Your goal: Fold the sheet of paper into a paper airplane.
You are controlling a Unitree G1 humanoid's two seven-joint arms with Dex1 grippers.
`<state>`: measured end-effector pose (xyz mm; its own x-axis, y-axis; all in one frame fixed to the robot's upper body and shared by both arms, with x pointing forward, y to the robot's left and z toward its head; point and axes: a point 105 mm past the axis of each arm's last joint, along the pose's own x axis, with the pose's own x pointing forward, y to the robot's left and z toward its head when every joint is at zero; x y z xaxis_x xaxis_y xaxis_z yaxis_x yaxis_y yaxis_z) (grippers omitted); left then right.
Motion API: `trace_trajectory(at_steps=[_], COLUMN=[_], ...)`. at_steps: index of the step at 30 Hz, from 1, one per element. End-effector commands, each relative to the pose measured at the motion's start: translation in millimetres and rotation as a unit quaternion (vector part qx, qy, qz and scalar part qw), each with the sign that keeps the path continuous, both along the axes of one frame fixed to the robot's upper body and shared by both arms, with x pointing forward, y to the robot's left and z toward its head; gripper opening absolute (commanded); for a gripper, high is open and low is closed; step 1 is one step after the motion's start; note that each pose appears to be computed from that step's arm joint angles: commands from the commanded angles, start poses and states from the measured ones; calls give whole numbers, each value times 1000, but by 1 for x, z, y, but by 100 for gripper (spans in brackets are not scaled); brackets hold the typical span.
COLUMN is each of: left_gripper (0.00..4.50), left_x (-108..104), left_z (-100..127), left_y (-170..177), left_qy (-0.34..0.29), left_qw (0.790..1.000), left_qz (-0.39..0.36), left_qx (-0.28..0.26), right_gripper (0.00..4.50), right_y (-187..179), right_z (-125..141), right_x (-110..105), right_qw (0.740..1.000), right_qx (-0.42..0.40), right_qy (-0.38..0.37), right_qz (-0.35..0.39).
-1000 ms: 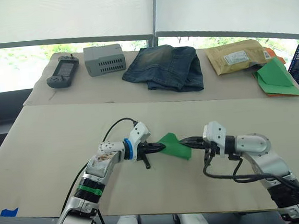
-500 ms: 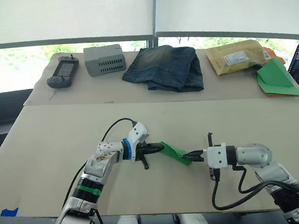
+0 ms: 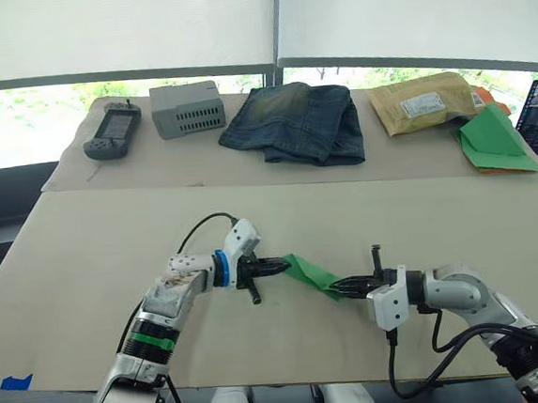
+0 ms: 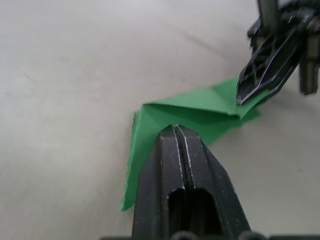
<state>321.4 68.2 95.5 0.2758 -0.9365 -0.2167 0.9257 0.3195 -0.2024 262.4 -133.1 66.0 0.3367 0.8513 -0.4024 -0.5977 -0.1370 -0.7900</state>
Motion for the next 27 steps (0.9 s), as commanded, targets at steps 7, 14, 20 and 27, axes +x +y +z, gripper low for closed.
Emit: trace_trajectory(at_steps=[7,14,20,27], left_gripper=[0,0,0,0], left_x=[6,-2,1,1], left_z=[44,-4,-33,-48], left_y=[-31,-43,-36,-46], left_qy=[-55,-54,-62,-52], left_qw=[997,995,990,990], left_qz=[-39,-70,-71,-72], left_qx=[-42,55,110,113], right_gripper=[5,5,5,5], right_y=[-7,-5,-9,-8], right_z=[-22,-17,-12,2], right_x=[-9,-8,-11,-21], right_qw=[999,999,999,999], right_qx=[-36,-19,-24,-10], right_qy=[33,35,35,44], right_qz=[-8,-19,-24,-18])
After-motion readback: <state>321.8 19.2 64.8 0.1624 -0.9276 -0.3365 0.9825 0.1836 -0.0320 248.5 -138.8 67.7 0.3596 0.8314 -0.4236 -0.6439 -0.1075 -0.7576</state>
